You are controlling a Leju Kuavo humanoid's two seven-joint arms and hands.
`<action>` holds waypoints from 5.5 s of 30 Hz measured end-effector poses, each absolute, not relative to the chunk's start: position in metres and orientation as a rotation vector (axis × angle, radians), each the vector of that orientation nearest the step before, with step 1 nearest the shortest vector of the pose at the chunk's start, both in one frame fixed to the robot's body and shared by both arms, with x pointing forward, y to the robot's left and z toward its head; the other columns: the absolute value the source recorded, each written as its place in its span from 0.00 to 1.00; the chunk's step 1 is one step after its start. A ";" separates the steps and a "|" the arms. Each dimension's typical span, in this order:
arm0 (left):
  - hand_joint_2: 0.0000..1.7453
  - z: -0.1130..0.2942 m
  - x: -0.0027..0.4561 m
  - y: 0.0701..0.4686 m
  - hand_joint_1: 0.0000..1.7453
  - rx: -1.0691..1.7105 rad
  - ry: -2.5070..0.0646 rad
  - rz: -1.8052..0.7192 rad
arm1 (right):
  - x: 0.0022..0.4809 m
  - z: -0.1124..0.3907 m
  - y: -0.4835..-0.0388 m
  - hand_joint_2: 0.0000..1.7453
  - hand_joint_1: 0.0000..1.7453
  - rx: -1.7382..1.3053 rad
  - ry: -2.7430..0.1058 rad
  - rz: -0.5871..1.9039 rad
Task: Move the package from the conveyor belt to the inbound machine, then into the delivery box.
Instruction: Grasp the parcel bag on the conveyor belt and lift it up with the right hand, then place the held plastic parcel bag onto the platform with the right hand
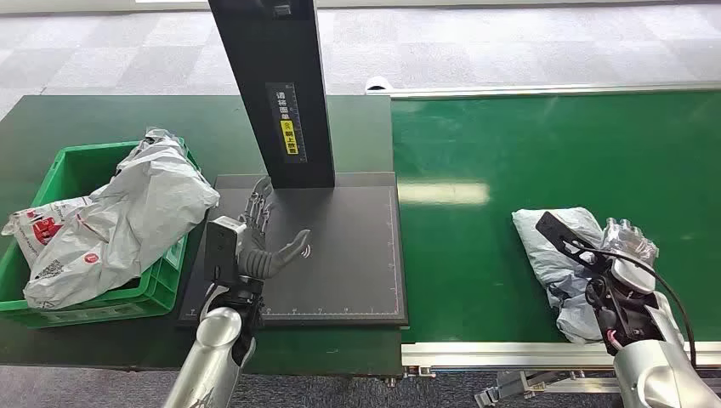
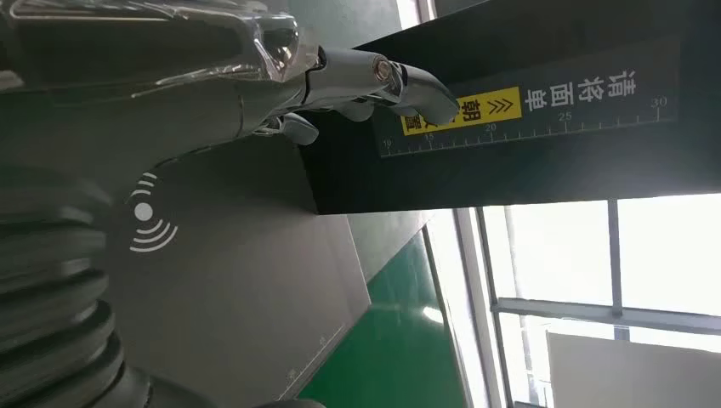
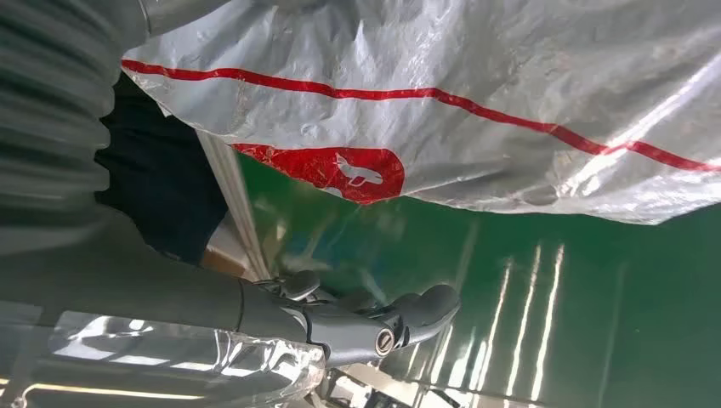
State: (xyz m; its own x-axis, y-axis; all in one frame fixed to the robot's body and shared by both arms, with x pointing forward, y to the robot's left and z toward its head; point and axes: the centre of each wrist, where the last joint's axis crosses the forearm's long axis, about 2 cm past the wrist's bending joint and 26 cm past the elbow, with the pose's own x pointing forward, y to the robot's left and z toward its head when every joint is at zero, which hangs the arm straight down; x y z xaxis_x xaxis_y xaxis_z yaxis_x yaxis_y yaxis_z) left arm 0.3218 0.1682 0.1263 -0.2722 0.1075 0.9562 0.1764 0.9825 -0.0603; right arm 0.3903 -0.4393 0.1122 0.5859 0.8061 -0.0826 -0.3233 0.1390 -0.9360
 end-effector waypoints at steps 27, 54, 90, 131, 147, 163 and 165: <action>1.00 0.117 0.329 0.161 0.00 -0.240 -1.825 -0.096 | 0.371 0.096 -0.463 1.00 1.00 -0.605 -0.461 1.194; 1.00 0.118 0.326 0.166 0.00 -0.199 -1.844 -0.050 | 0.383 0.094 -0.427 1.00 1.00 -0.659 -0.578 1.208; 1.00 0.171 0.307 0.191 0.00 0.014 -2.298 0.475 | 0.387 0.192 -0.311 1.00 1.00 -1.363 -2.290 0.823; 1.00 0.182 0.318 0.161 0.00 -0.173 -2.309 0.417 | 0.363 0.106 -0.106 1.00 1.00 -0.567 -1.985 2.088; 1.00 0.181 0.323 0.142 0.00 -0.231 -2.290 0.348 | 0.371 0.118 -0.088 1.00 1.00 -0.897 -1.623 1.944; 1.00 0.179 0.324 0.131 0.00 -0.280 -2.269 0.320 | 0.375 0.123 -0.084 1.00 0.00 -0.860 -1.443 1.915; 1.00 0.179 0.325 0.131 0.00 -0.282 -2.269 0.318 | 0.376 0.123 -0.085 1.00 0.00 -0.846 -1.445 1.901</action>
